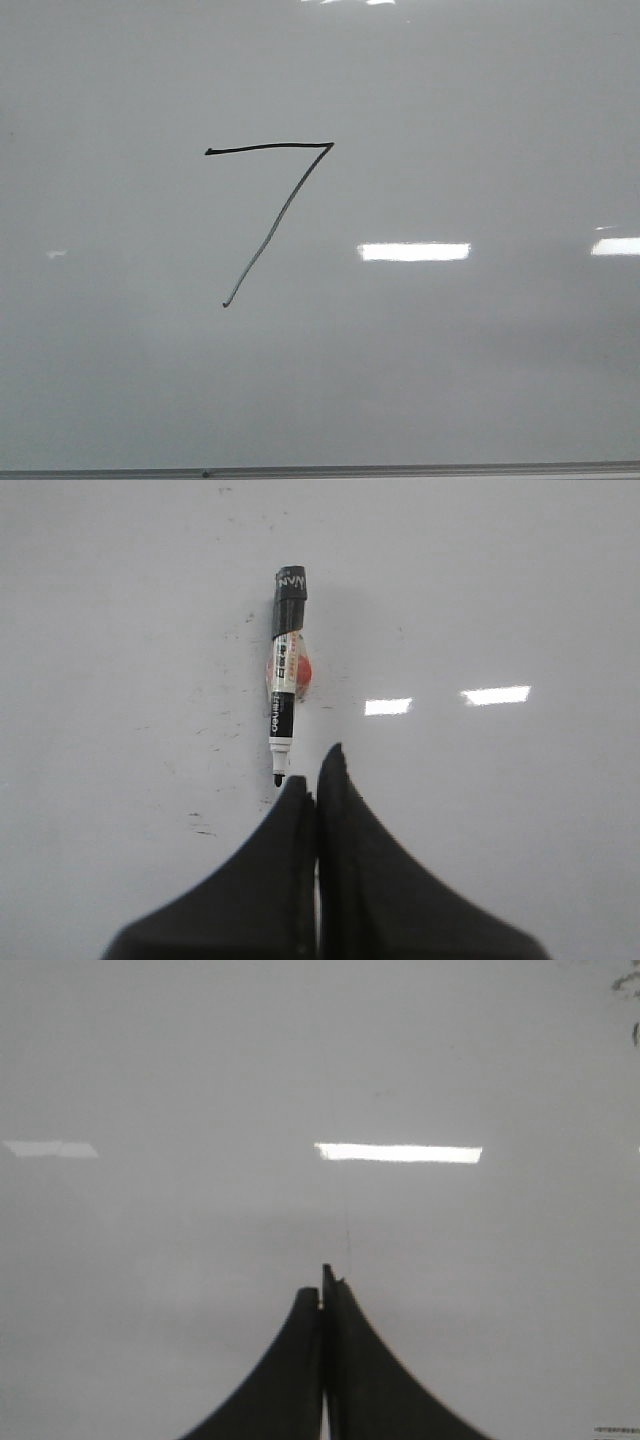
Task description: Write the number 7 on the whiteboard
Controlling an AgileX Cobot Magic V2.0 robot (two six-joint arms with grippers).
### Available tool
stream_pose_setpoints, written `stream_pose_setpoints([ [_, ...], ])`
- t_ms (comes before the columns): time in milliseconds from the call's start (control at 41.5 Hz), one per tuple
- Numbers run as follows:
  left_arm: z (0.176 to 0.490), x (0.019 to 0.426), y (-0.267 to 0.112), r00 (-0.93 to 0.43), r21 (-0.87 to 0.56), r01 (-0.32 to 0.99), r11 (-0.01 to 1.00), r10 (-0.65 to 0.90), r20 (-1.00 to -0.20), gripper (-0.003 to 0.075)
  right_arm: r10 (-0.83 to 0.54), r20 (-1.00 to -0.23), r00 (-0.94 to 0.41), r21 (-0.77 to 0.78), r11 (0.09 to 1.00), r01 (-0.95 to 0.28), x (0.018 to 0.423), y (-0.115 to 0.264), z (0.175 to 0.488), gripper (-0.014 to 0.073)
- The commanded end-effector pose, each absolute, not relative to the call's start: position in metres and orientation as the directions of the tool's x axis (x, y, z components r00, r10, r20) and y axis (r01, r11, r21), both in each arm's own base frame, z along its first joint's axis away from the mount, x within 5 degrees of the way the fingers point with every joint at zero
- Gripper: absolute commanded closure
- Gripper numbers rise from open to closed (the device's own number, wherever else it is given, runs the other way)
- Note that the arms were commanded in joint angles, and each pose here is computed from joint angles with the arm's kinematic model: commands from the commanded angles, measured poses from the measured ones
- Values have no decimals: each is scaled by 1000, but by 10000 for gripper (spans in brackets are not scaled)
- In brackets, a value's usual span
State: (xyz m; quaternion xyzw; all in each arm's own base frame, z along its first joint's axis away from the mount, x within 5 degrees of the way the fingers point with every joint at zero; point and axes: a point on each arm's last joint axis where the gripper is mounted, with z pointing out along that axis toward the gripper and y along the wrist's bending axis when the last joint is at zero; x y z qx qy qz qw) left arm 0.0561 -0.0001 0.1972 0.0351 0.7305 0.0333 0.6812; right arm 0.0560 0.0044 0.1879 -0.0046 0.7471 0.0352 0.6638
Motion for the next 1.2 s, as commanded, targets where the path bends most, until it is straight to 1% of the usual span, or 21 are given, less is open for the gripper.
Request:
stream_pose_setpoints([
  [0,204,56,0,17,78,2,997,78,-997,741,33,-997,-70,37,998,-45,55,4,192,664],
  [120,204,56,0,17,78,2,997,78,-997,741,32,-995,-95,37,998,-48,55,4,190,664],
  [1180,204,56,0,17,78,2,997,78,-997,741,32,-995,-93,37,998,-48,55,4,190,664],
])
